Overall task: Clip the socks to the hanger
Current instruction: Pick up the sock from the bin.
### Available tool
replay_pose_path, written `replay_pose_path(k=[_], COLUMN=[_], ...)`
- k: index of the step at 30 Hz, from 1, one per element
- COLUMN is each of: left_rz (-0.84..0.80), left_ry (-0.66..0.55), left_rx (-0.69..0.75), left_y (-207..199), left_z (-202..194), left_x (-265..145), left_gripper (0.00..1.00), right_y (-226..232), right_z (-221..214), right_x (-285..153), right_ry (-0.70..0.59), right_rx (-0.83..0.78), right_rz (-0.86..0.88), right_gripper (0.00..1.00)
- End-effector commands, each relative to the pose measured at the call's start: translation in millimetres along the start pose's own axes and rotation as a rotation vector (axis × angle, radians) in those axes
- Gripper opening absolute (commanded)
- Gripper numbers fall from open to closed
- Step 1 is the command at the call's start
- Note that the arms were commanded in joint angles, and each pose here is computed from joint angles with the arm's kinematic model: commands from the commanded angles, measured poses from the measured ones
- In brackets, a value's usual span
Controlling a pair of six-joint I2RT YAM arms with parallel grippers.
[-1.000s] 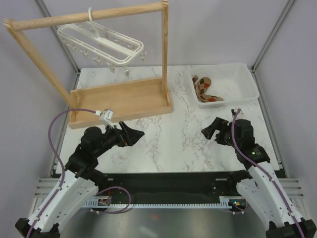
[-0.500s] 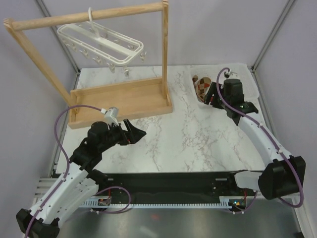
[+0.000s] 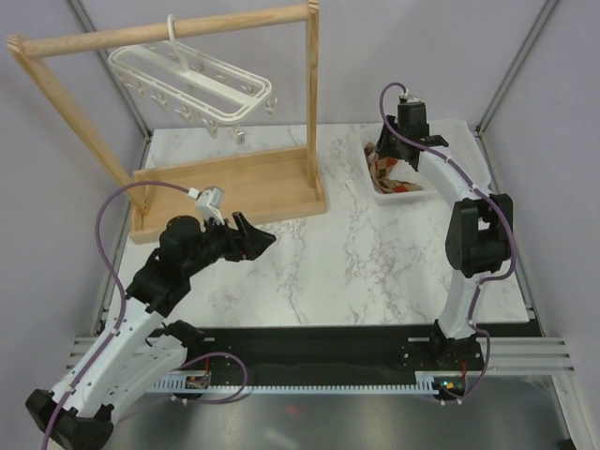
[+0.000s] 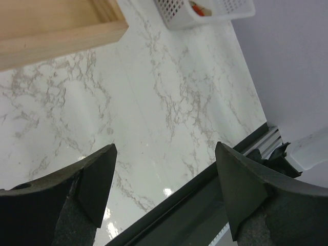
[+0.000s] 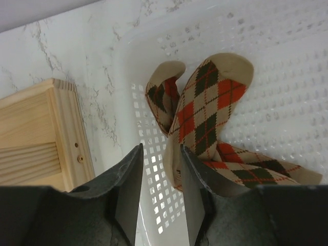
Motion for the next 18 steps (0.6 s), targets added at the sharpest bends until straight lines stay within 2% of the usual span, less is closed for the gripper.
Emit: replay_pose_path(k=[1,6,11,14,18], left_rz=[-0.049,-0.115,-0.137,-0.082,-0.122], left_ry=[-0.158,-0.328,-0.452,-0.488,-0.514], left_rx=[0.216,0.349,0.4,0.419,0.472], left_y=[-26,-61,-77,-84,-102], left_z=[50,96,112,129,148], left_x=[-15,-53,-94,-108,-121], left_gripper=[0.83,0.72,0.76,0.78,0.75], right_y=[16,32,58,93,157], right_z=[17,7,-3,-23,-47], right_x=[-4,-35,-96,-143,-208], right_ry=[-0.019,0.0,-0.022,0.003,0.017], right_rx=[-0.021,-0.039,-0.121,-0.177,-0.272], right_rz=[0.108,0.211,0.349,0.6,0.994], right_gripper=[0.46,0.56,0.63,0.6,0.54])
Point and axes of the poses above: each gripper's point midway between its finger pads, its own x axis out along the fingers, its own y axis along the line the jaws close on, z = x × y, the point moved 7 cm from there along -x, back along the fingers, and after that the axes turned 2 degrees about x, right-handed, at the moved point
